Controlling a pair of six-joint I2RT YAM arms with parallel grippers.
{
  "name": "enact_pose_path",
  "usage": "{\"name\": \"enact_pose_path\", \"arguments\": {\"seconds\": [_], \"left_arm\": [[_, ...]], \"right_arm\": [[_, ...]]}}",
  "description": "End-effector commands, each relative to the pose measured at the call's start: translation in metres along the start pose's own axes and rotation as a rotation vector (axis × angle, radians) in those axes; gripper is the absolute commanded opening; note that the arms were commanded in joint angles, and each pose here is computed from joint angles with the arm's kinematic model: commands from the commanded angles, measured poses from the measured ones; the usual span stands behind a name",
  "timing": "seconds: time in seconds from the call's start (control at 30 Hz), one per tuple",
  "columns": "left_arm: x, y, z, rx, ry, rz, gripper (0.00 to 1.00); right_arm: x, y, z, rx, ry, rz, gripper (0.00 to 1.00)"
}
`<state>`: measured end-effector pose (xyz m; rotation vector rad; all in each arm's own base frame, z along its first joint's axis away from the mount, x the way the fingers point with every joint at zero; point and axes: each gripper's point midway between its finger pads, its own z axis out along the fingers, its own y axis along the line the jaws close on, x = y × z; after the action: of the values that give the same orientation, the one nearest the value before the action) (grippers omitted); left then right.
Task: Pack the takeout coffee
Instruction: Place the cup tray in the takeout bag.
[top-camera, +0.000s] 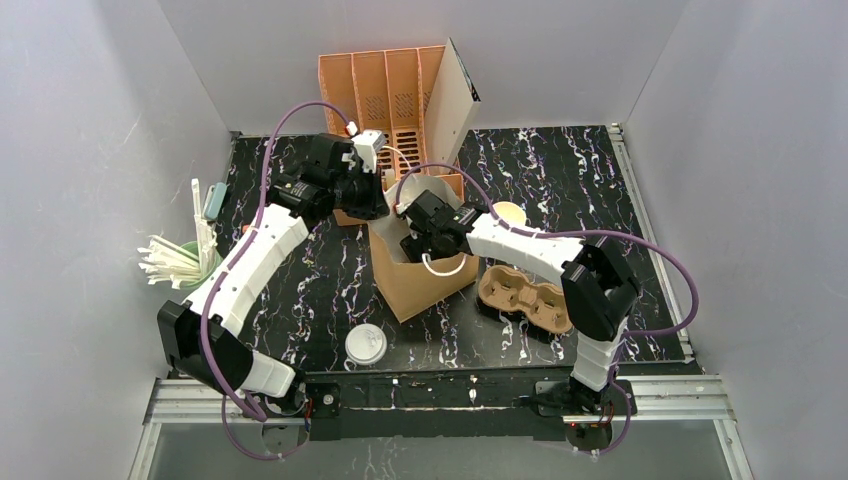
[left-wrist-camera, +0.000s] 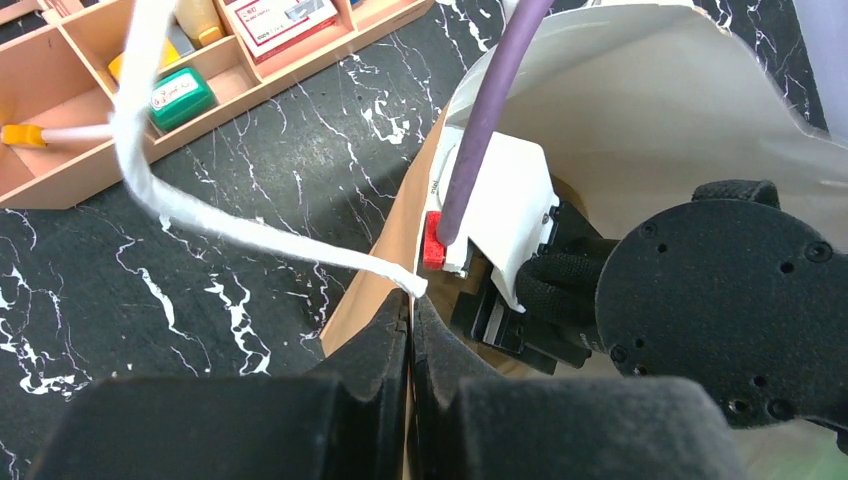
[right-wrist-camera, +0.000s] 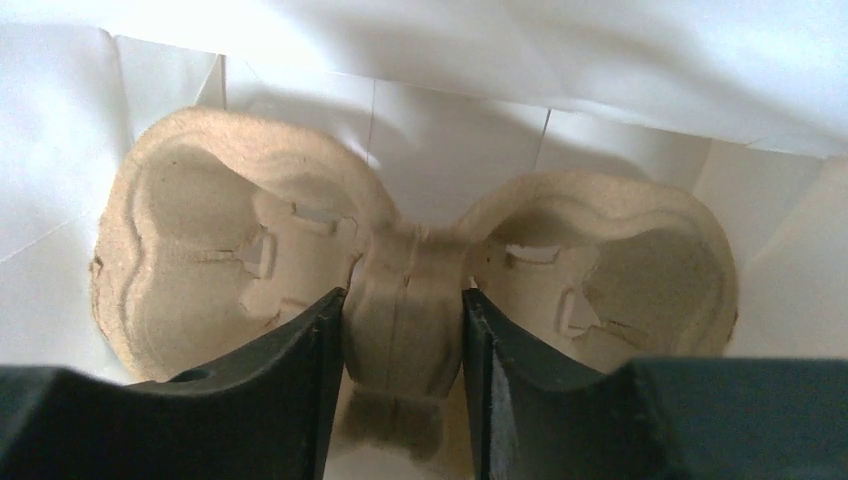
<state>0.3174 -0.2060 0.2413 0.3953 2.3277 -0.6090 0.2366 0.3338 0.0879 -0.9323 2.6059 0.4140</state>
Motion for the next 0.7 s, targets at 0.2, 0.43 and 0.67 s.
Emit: {"name": "enact_pose_path", "arguments": {"seconds": [0.2, 0.43, 0.67], "left_arm": [[-0.012, -0.019, -0.022, 0.09, -0.071, 0.046, 0.0], [-0.007, -0.021, -0.023, 0.101, -0.06, 0.039, 0.0], [0.0, -0.023, -0.019, 0.119, -0.028, 0.033, 0.0]], "right_arm": [[-0.012, 0.008, -0.048, -0.016, -0.035, 0.008, 0.75], [-0.029, 0.017, -0.072, -0.04, -0.125, -0.003, 0.98], [-0.055, 0.026, -0.099, -0.077, -0.264, -0.026, 0.98]]}}
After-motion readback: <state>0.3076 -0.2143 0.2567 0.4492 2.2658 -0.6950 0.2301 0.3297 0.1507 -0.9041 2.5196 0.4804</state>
